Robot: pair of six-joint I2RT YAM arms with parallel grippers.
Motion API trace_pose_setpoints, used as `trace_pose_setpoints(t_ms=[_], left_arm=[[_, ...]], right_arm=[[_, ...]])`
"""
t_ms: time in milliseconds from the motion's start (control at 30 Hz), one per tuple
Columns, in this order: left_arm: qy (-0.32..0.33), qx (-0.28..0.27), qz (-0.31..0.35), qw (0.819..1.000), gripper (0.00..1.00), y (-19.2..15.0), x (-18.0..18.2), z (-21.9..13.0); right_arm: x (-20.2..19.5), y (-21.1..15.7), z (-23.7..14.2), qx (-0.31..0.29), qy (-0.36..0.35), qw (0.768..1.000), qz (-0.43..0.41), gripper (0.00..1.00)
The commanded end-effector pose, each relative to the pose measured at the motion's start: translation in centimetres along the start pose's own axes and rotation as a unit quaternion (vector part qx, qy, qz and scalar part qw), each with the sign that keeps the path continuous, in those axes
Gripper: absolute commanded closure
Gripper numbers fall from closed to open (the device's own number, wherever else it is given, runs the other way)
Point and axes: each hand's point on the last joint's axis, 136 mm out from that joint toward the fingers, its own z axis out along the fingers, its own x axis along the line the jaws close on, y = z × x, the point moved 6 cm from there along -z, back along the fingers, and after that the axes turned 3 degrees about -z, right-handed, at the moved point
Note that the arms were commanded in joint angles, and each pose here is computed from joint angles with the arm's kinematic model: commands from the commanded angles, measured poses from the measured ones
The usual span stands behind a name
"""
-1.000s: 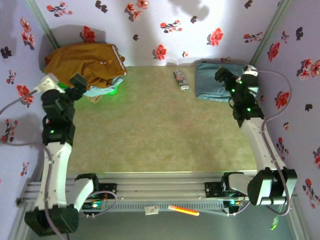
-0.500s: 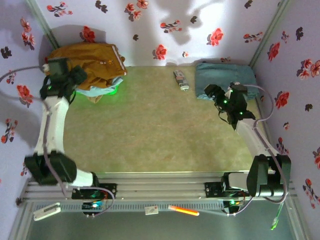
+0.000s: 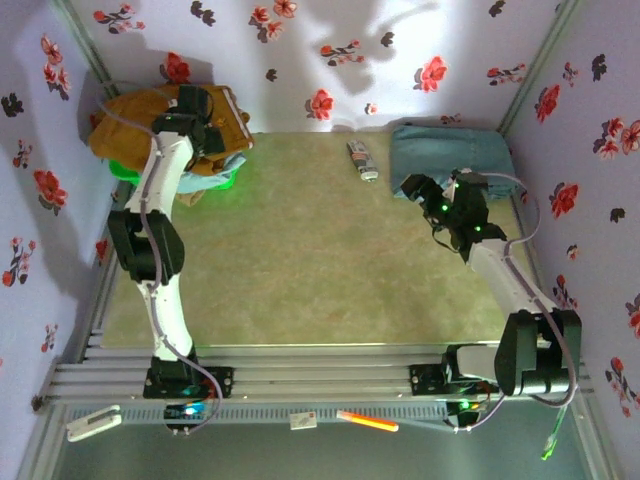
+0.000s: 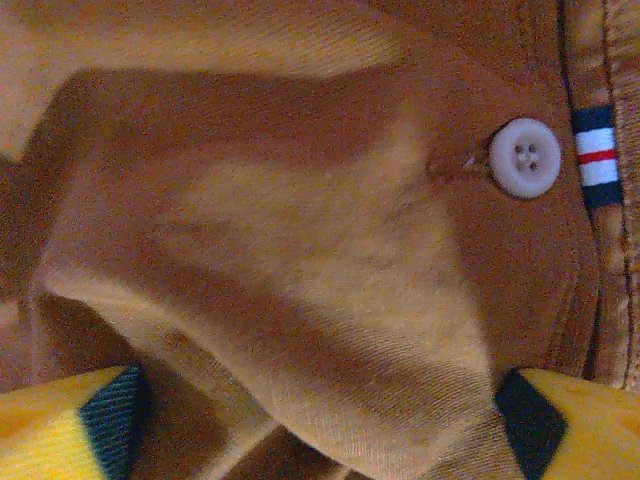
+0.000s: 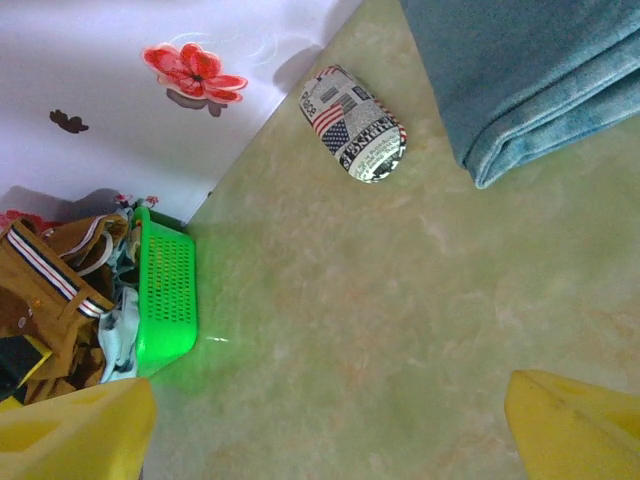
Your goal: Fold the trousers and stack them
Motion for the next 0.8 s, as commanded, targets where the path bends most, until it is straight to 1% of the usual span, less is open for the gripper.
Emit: trace_pose_setpoints(t_ms=[0, 33, 67, 133, 167, 233, 300, 400, 567, 667, 767], left_arm=[[0.045, 0.012, 0.027, 0.999, 0.28, -0.3, 0.8, 2.3], [0.048, 0.012, 0.033, 0.998, 0.41, -0.3, 0.8, 2.7], [0.057, 0.013, 0.039, 0.998, 0.59, -0.4, 0.9, 3.0], [0.071, 0.011, 0.051, 0.996, 0.87, -0.4, 1.3, 3.0], [0.074, -0.003, 0.050, 0.996, 1.00, 0.0, 1.3, 2.8], [0.073, -0.014, 0.051, 0.996, 1.00, 0.3, 1.6, 1.9], [0.061, -0.037, 0.042, 0.997, 1.00, 1.0, 1.9, 0.1], [0.025, -0.093, 0.039, 0.995, 1.00, 2.5, 1.3, -4.9], [-0.043, -0.170, 0.054, 0.983, 1.00, 3.9, -1.3, -14.3], [-0.096, -0.197, 0.060, 0.974, 1.00, 3.6, -2.9, -19.1], [-0.160, -0.222, 0.079, 0.959, 1.00, 2.4, -5.3, -23.6]], right_arm=[[0.6, -0.4, -1.0, 0.004, 0.006, 1.000, -0.018, 0.08], [0.7, -0.4, -1.3, 0.003, 0.004, 1.000, -0.022, 0.08], [0.9, -0.3, -1.5, 0.002, 0.004, 1.000, -0.026, 0.08], [1.0, -0.3, -1.9, 0.003, 0.001, 1.000, -0.031, 0.08], [1.1, -0.2, -2.1, 0.001, -0.001, 0.999, -0.034, 0.08], [1.3, -0.1, -2.4, -0.002, -0.002, 0.999, -0.038, 0.08], [1.5, 0.1, -2.6, -0.008, 0.000, 0.999, -0.040, 0.08], [1.6, 0.3, -2.5, -0.009, 0.000, 0.999, -0.039, 0.09], [2.0, 0.8, -1.9, -0.009, 0.007, 0.999, -0.033, 0.11], [2.3, 1.0, -1.6, -0.010, 0.015, 0.999, -0.029, 0.12], [2.4, 1.3, -1.5, -0.012, 0.016, 0.999, -0.032, 0.12]])
